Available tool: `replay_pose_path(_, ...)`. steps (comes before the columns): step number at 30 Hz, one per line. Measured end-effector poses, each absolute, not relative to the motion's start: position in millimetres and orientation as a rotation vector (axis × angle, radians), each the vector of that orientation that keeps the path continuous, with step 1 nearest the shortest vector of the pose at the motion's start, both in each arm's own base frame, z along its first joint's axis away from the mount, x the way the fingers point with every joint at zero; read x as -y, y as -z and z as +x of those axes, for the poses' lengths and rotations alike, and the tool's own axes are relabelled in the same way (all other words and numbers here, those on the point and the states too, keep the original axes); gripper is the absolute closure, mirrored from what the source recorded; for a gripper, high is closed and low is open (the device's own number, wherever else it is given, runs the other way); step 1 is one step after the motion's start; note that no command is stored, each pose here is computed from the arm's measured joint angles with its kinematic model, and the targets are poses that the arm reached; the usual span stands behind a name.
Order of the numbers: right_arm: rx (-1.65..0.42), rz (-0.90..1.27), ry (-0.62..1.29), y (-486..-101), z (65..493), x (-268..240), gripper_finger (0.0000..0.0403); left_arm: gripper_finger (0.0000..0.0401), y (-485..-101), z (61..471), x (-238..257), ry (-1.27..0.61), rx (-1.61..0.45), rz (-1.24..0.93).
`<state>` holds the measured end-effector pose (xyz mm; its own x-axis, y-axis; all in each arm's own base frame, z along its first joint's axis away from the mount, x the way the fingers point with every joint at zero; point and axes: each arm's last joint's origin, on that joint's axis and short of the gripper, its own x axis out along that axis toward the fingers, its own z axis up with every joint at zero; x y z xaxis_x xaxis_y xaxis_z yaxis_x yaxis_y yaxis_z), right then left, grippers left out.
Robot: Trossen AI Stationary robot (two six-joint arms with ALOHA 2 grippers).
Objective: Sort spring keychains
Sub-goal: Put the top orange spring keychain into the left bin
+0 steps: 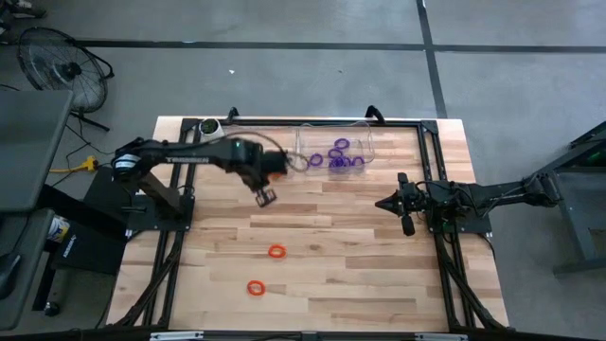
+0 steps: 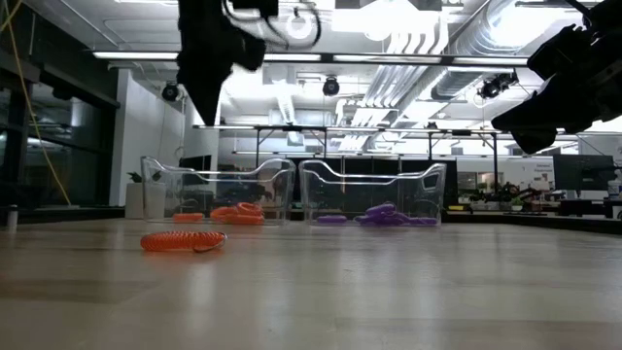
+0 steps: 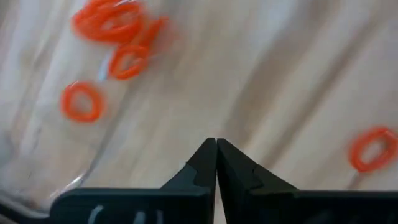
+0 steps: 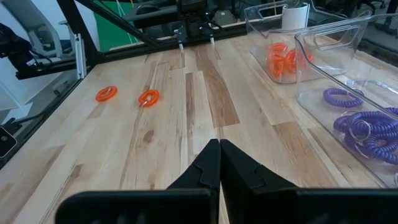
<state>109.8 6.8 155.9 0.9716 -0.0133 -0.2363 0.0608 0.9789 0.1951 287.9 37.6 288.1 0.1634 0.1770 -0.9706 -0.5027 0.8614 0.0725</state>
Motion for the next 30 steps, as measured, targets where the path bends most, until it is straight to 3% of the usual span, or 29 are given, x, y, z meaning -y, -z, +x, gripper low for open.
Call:
replay_pose_path(12, -0.236, 0.203, 0.038, -156, 110, -7, 0.0402, 0.0400, -257, 298, 39, -0.156, -1.264, -0.220)
replay_pose_path(24, -0.236, 0.203, 0.038, -156, 110, -7, 0.0402, 0.0397, -215, 308, 66, -0.056, -1.293, -0.321)
replay_pose_path(30, -0.236, 0.203, 0.038, -156, 110, -7, 0.0402, 0.0360, -194, 317, 71, -0.053, -1.336, -0.331)
